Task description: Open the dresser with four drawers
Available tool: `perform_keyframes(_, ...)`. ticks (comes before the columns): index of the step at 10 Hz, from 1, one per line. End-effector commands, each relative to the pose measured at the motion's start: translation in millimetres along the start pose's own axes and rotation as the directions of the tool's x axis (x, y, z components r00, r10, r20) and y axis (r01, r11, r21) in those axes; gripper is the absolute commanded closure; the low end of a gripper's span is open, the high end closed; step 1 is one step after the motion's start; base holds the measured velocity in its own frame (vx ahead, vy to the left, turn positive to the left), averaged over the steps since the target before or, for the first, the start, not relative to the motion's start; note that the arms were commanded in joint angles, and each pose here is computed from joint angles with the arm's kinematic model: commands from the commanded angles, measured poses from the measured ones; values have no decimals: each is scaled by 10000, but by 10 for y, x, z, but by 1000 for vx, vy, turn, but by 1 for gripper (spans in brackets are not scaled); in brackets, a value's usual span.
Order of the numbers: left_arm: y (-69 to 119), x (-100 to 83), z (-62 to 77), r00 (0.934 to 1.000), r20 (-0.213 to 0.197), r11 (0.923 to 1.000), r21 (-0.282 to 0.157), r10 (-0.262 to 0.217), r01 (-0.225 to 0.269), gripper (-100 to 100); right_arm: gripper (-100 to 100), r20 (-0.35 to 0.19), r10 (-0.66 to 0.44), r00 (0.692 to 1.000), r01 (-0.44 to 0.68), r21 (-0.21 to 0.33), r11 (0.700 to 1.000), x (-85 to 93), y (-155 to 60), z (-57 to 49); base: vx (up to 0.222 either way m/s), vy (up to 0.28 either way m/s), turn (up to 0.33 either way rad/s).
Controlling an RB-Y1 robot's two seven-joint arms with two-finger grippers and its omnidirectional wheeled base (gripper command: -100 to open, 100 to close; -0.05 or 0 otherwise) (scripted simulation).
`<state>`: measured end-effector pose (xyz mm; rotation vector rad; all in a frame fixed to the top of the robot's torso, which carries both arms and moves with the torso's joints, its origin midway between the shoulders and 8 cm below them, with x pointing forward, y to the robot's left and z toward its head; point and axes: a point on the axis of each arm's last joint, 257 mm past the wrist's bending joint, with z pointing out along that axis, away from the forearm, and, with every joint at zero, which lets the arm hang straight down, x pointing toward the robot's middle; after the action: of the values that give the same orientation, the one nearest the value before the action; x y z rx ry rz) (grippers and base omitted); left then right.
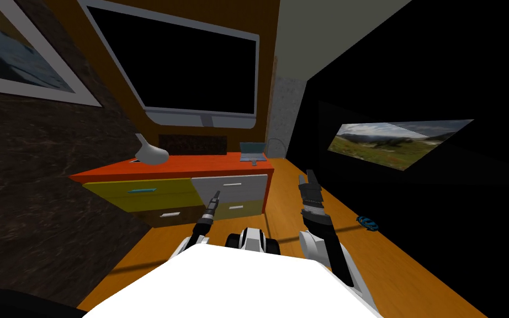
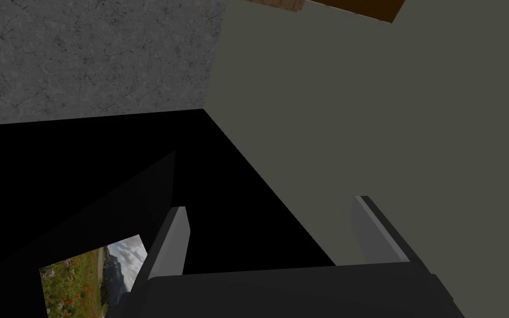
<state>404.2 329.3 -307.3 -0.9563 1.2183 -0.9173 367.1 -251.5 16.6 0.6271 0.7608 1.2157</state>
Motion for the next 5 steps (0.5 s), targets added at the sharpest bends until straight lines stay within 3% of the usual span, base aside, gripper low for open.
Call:
perform_keyframes(1, -22, -43, 85, 10000, 35, 9999, -94, -36, 36, -100, 0, 0, -1, 10000, 1, 1, 10000, 0, 0, 0, 128, 20, -12)
perform_keyframes(2, -23, -58, 115, 10000, 42, 9999, -145, -49, 50, -100, 0, 0, -1, 10000, 1, 1, 10000, 0, 0, 0, 129, 6, -6)
perform_keyframes(3, -33, 24, 127, 9991, 180, 9990, -213, -395, 399, -100, 0, 0, -1, 10000, 1, 1, 10000, 0, 0, 0, 114, 11, -2)
perform_keyframes(5, -43, 103, 129, 9970, 305, 9971, -255, -707, 715, -100, 0, 0, 0, 10000, 0, 0, 10000, 0, 0, 0, 48, 12, -2)
